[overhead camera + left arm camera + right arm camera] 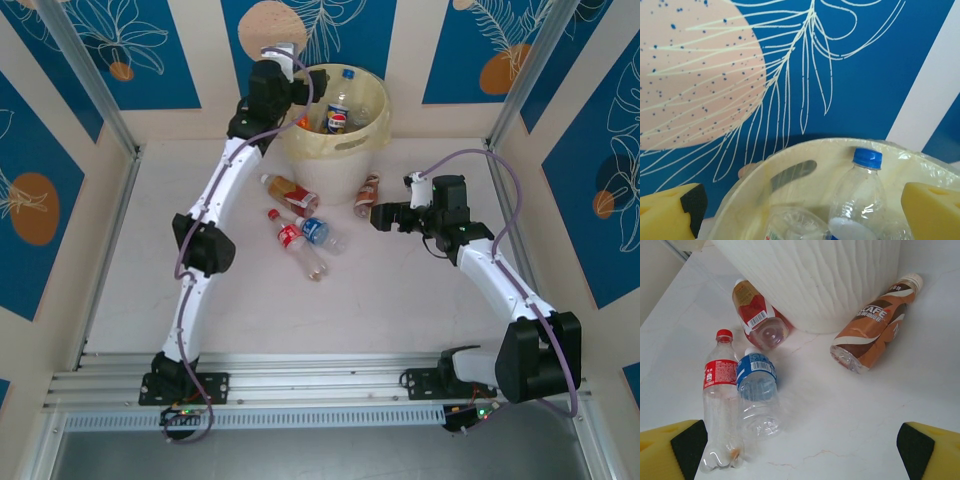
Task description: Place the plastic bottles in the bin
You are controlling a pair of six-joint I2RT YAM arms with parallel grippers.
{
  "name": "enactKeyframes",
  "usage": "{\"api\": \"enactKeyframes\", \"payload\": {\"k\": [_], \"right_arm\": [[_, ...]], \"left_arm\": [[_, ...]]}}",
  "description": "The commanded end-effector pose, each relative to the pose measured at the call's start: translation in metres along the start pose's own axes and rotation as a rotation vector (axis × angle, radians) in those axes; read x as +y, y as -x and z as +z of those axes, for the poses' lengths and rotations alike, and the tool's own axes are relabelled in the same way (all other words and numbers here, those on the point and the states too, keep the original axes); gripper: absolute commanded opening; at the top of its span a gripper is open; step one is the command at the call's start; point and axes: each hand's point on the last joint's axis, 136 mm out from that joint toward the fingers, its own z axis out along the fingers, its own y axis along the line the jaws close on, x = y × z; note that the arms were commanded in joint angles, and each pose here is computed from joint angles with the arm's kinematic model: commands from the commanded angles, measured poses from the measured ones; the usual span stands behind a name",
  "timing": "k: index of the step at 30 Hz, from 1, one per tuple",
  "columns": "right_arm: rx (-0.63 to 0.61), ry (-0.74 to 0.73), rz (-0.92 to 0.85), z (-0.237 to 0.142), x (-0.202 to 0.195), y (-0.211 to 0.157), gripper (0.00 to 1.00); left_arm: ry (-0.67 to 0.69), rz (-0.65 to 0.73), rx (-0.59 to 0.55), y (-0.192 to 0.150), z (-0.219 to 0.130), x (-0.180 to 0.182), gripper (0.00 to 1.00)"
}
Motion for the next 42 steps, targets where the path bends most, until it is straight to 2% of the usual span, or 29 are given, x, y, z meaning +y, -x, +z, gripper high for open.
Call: {"api": "enactKeyframes", "payload": {"k": [1,9,15,19,24,28,33,35,42], "right_arm": [[-0.039,-0.003,-0.020,-0.004,0.000,0.014,0.99],[-0.054,0.039,-0.002,-0.007,0.005,0.015,0.99],[-0.069,0.057,0.027,-0.003,0.005,0.013,0.99],[-0.072,0.073,0.043,-0.002,0.006,0.008,0.99],[-0.052,0.091,0.066,-0.003,0.010,0.006,0.99],[-0.067,0.097,0.083,-0.007,0.013,0.008,0.99],[-0.130,0.093,0.093,-0.014,0.013,0.009,0.99],[-0.131,0.098,0.090,-0.016,0.014,0.008,0.99],[-0.123,0.071,0.112,-0.015,0.009,0.005,0.99]], "left_arm": [[-0.098,-0.052,-0.018,0.059,-0.049,-0.019,1.00],[-0.156,-0.109,0.157,0.041,-0.080,-0.033,1.00],[-0.181,-0.124,0.230,0.034,-0.102,-0.039,1.00],[-0.197,-0.170,0.298,0.018,-0.114,-0.044,1.00],[-0.191,-0.211,0.235,-0.002,-0.127,-0.041,1.00],[-0.176,-0.277,0.233,-0.018,-0.141,-0.036,1.00],[-0.110,-0.431,0.225,-0.048,-0.164,-0.022,1.00],[-0.057,-0.469,0.254,-0.065,-0.175,-0.016,1.00],[0.204,-0.516,0.480,-0.158,-0.223,0.009,1.00]]}}
